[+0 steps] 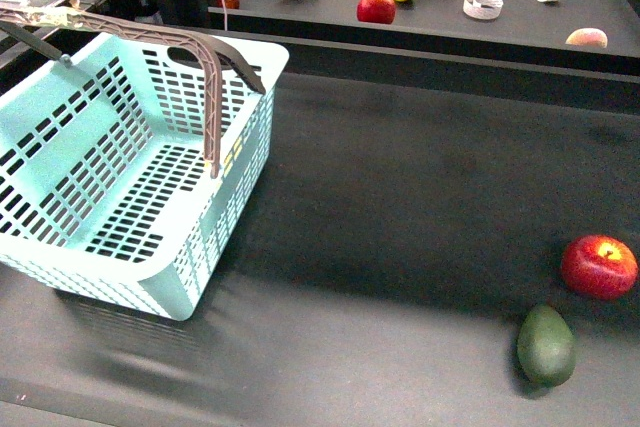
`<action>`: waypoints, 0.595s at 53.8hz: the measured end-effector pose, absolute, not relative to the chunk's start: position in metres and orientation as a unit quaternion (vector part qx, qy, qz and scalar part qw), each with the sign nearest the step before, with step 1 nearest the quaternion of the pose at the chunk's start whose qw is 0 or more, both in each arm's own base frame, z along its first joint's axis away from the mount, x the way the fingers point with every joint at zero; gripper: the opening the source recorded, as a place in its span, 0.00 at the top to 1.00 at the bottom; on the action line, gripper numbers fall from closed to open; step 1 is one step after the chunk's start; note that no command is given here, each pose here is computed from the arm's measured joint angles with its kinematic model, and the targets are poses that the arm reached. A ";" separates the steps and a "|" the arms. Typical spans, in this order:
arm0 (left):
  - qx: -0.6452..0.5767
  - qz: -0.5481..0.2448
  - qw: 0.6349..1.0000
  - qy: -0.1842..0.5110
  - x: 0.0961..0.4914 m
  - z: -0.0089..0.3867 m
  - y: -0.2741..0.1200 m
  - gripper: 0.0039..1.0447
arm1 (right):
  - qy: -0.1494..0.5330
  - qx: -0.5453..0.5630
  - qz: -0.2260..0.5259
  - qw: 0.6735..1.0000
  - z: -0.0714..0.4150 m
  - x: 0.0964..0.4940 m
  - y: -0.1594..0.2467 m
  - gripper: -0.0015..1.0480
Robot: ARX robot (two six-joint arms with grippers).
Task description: Pick mango with right arm and hold basket with left
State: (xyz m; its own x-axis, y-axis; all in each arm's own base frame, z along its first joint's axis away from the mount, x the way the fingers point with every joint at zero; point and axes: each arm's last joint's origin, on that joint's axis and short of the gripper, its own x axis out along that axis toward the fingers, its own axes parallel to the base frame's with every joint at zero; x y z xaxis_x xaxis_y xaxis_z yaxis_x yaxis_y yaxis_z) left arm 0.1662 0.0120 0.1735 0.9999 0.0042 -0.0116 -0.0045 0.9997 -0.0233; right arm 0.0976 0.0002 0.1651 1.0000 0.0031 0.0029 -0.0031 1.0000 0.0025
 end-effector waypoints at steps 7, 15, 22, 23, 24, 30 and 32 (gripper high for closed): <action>-0.008 0.000 1.000 0.005 0.155 0.163 0.001 0.96 | -0.001 0.001 0.001 1.000 0.165 0.098 0.000 0.08; -0.005 0.001 1.000 0.003 0.146 0.165 0.000 0.96 | -0.001 0.001 0.001 1.000 0.165 0.098 0.000 0.08; -0.005 0.001 1.000 -0.003 0.139 0.169 0.000 0.96 | -0.001 0.001 0.001 1.000 0.165 0.098 0.000 0.08; -0.005 0.001 1.000 -0.004 0.139 0.169 0.000 0.96 | -0.001 0.001 0.001 1.000 0.165 0.098 0.000 0.08; -0.005 0.001 1.000 -0.004 0.138 0.169 0.000 0.96 | -0.001 0.001 0.001 1.000 0.165 0.098 0.000 0.08; -0.004 0.001 1.000 -0.008 0.132 0.171 0.000 0.96 | -0.001 0.001 0.001 1.000 0.165 0.098 0.000 0.08; -0.004 0.001 1.000 -0.008 0.130 0.172 0.000 0.96 | -0.001 0.001 0.001 1.000 0.165 0.098 0.000 0.08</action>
